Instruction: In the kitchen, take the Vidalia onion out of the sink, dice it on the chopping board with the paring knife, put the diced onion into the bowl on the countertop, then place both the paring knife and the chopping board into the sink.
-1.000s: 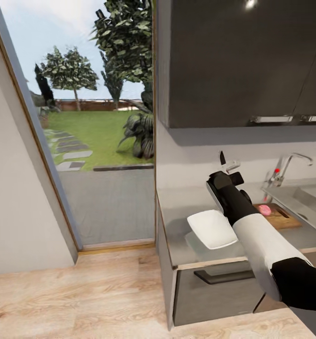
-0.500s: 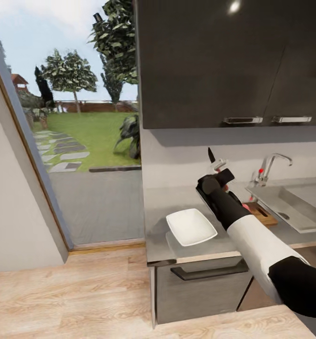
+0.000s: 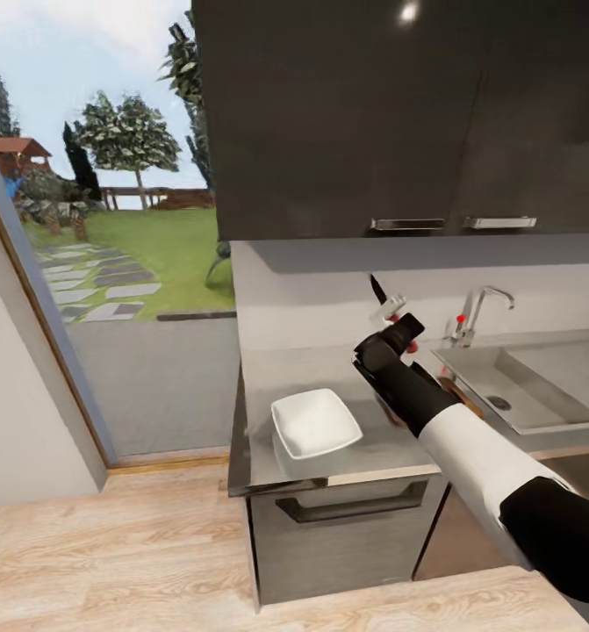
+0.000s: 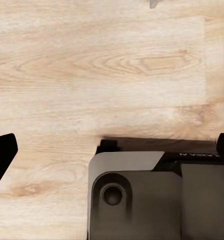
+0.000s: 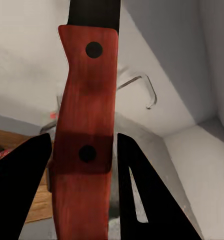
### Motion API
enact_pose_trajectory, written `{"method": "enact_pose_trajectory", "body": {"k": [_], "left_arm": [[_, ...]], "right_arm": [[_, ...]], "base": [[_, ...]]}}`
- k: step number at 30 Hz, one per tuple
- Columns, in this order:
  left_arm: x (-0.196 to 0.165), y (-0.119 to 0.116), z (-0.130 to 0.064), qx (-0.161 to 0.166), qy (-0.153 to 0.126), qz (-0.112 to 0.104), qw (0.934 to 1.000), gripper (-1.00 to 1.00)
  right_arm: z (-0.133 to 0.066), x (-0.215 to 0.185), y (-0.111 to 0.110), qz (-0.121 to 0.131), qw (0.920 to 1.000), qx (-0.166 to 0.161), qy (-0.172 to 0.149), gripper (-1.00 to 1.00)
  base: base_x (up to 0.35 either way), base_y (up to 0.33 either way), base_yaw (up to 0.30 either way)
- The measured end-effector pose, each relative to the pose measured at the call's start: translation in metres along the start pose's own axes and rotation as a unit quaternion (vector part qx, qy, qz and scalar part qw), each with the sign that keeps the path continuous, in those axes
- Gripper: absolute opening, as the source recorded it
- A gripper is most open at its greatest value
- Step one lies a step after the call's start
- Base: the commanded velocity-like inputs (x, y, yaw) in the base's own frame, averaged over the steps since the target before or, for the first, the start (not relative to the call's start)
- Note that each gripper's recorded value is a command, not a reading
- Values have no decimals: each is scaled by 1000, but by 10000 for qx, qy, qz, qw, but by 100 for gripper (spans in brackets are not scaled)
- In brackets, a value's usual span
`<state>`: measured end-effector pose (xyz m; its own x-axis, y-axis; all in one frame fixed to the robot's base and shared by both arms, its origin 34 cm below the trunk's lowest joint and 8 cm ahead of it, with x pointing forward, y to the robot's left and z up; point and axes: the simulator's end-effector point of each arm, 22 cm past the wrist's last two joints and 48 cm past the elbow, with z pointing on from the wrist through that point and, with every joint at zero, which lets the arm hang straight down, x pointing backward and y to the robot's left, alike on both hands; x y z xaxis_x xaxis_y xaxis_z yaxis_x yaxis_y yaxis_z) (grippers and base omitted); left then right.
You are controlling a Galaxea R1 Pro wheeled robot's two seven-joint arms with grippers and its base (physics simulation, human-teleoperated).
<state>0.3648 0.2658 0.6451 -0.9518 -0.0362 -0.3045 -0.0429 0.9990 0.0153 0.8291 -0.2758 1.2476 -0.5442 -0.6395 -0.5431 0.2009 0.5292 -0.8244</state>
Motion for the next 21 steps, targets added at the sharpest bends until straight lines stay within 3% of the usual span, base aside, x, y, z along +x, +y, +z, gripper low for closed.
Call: {"method": "enact_pose_trajectory", "body": {"k": [6,15,19,21], "left_arm": [[0,1,0,-7,0,-2,10000,100],[-1,5,0,-34,-14,0,10000,100],[-1,6,0,-43,-9,1,10000,100],[-1,6,0,-45,-19,1,10000,100]], "right_arm": [[-18,-20,20,-684,9964,146,-472,-100],[-28,-28,36,-1108,9909,152,-743,-100],[-27,-13,76,-1633,9820,-475,-821,-100],[-24,1,96,-1974,9728,-838,-879,-100]], "base": [[0,-321,0],[0,-321,0],[0,-312,0],[0,-205,0]]}}
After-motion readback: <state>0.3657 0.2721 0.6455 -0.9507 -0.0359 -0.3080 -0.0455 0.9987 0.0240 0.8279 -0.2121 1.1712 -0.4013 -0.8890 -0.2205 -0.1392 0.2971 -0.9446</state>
